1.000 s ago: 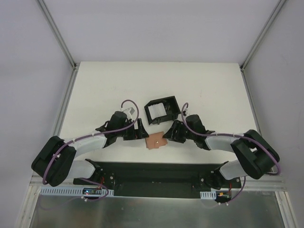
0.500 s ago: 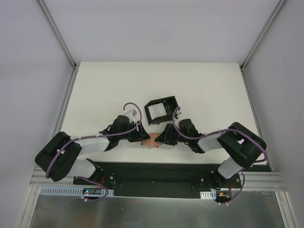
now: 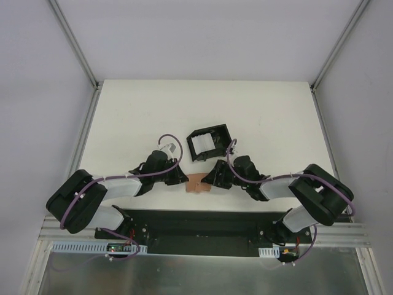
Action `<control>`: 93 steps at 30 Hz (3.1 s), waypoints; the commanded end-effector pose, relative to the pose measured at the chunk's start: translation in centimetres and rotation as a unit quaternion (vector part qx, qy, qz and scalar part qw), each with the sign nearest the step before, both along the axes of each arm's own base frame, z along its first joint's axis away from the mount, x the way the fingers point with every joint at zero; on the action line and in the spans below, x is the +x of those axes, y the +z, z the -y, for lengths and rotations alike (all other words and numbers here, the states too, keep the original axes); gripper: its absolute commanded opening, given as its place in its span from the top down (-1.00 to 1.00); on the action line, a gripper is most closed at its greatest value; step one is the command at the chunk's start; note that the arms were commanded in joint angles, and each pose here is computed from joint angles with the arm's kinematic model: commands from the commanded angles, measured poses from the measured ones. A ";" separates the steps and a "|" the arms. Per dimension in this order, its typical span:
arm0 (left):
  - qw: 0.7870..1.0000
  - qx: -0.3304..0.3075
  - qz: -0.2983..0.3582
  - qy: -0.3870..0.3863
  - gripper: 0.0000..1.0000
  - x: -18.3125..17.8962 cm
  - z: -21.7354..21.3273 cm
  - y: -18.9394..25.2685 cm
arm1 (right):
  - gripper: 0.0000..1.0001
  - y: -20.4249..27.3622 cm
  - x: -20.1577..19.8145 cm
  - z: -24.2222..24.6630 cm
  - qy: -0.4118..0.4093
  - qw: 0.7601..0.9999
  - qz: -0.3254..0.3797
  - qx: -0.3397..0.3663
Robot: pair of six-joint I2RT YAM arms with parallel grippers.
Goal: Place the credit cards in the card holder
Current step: Pick up the card holder from the corner of the board.
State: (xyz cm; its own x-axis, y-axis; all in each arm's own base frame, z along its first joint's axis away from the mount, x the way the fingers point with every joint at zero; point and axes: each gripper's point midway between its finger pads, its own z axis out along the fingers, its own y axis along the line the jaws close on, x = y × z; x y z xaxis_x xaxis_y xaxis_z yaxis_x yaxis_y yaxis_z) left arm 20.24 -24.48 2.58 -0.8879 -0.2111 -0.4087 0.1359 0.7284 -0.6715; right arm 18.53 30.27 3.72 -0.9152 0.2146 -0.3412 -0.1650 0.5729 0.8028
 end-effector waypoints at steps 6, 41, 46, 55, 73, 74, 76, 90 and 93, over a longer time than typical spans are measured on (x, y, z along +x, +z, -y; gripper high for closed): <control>0.991 -0.034 0.075 -0.104 1.00 -2.0 1.6 2.3 | -0.58 0.0 0.7 3.2 -0.027 0.994 0.066 -0.079; 0.983 -0.015 0.171 -0.069 -0.76 -0.6 -1.1 4.2 | 0.95 3.9 -2.6 -0.2 0.208 0.969 0.115 0.069; 0.972 -0.041 0.202 -0.115 -0.89 -0.1 -0.6 6.1 | 0.94 4.1 -3.1 0.0 0.270 0.954 0.129 0.034; 0.954 -0.108 0.151 -0.235 -0.63 -2.6 2.4 5.9 | 0.88 3.8 -2.2 0.8 0.293 0.946 0.138 -0.028; 0.953 -0.110 0.125 -0.252 -0.21 -3.0 2.8 4.8 | 0.87 4.4 -0.9 0.6 0.294 0.939 0.173 -0.044; 0.955 -0.105 0.124 -0.249 -0.28 -2.8 2.8 4.6 | 0.87 4.5 -1.1 0.5 0.298 0.938 0.174 -0.041; 0.956 -0.101 0.127 -0.245 -0.29 -2.3 2.8 4.5 | 0.87 4.6 -1.1 0.6 0.301 0.936 0.178 -0.040; 0.948 -0.129 0.104 -0.272 0.80 -3.6 3.2 4.4 | 0.77 4.7 0.7 0.7 0.271 0.939 0.199 -0.069; 0.951 -0.124 0.098 -0.266 1.00 -3.4 3.2 4.1 | 0.50 4.5 1.6 1.2 0.237 0.949 0.190 -0.089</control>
State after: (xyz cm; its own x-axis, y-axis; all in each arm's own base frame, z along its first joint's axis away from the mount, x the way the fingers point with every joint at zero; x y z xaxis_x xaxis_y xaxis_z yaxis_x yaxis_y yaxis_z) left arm 16.55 -27.41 5.76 -0.8311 0.1434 -0.5374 0.5485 0.3715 -0.7491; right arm 17.26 28.41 5.63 -0.7349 -0.3566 -0.5769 -0.6767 0.4410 0.5895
